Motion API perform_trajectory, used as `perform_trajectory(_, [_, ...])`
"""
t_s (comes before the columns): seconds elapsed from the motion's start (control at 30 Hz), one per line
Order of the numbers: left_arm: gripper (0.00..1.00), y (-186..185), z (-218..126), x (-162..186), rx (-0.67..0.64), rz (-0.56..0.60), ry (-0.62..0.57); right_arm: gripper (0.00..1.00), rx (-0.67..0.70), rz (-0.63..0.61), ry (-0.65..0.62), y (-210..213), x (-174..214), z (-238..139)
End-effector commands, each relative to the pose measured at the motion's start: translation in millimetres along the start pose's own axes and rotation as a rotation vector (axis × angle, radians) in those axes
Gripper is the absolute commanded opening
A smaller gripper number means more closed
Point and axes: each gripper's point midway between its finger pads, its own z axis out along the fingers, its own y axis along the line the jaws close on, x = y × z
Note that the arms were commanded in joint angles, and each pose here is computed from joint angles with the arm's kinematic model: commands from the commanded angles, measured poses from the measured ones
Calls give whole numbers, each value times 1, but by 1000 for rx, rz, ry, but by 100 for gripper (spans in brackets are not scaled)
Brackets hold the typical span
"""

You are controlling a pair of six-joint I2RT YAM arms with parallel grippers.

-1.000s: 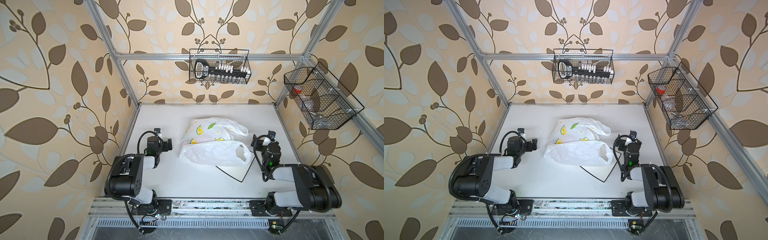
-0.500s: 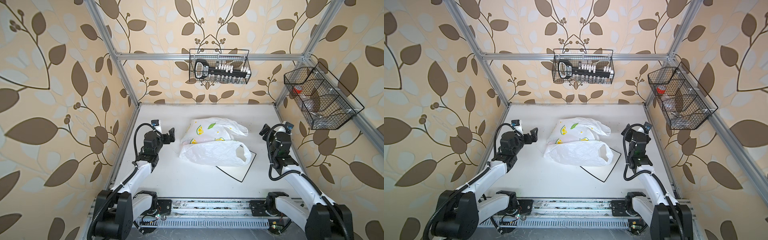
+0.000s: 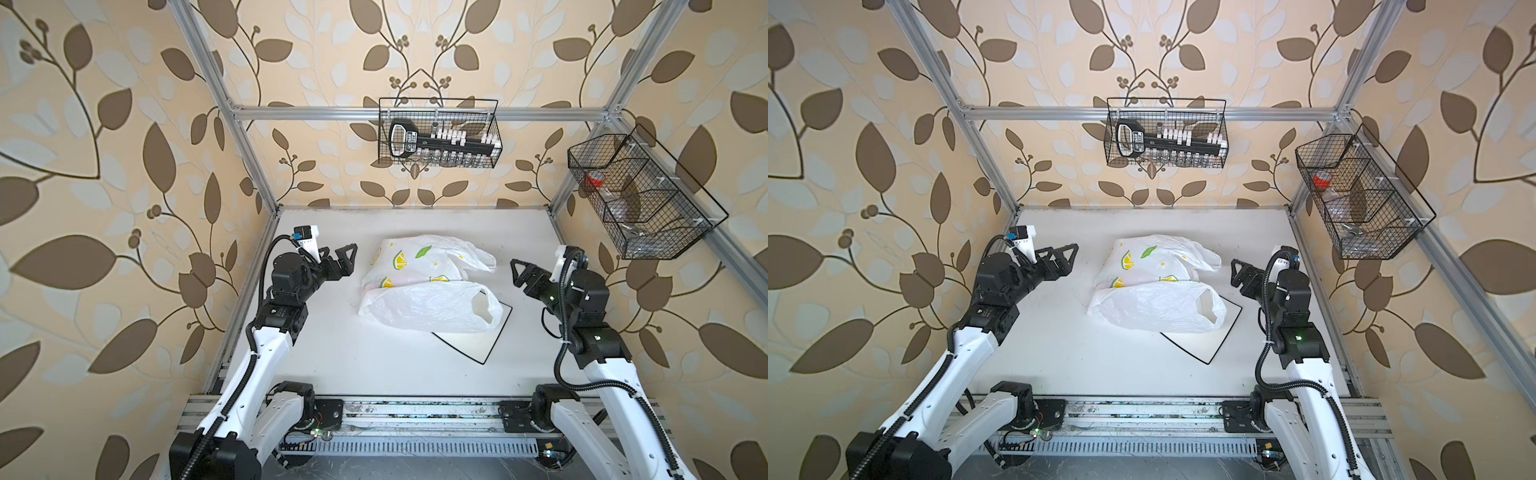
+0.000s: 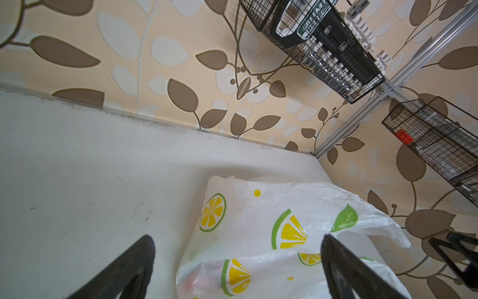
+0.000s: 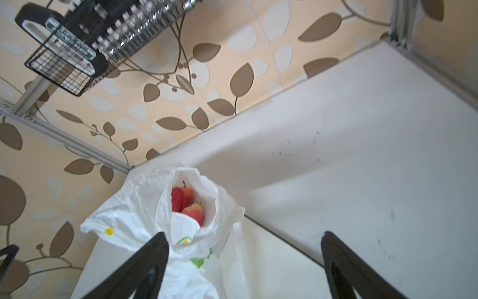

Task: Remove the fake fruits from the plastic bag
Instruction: 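Raise both grippers and move them toward the lemon-print plastic bag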

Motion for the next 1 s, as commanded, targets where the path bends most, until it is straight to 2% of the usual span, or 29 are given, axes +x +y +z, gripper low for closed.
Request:
perform_trajectory(0.0, [99,-28,-10,-3,106,-33,43,91,-72,60,175,10,37,-8])
perform_trajectory(0.2, [98,-36,-14,9,158,-103,87,87,-148,73,277,16,65,-7])
perform_trajectory(0.33, [95,-47,-14,23,208,-154,142,84,-151,90,349,7,90,-1])
perform_trajectory(0.5, [93,-67,-12,47,253,-145,222,76,-208,115,432,9,116,2])
perform_trajectory(0.67, [92,-83,-11,71,277,-144,293,66,-222,70,480,14,134,5])
perform_trajectory(0.77, [91,-90,-12,77,288,-144,314,52,-242,30,502,24,144,8])
perform_trajectory(0.8, [91,-92,-13,79,289,-144,321,45,-251,19,507,29,146,9])
perform_trajectory(0.9, [90,-97,-15,84,289,-149,336,16,-279,-36,507,45,149,11])
perform_trajectory(0.97, [89,-101,-17,89,285,-159,350,8,-318,-85,496,63,149,11])
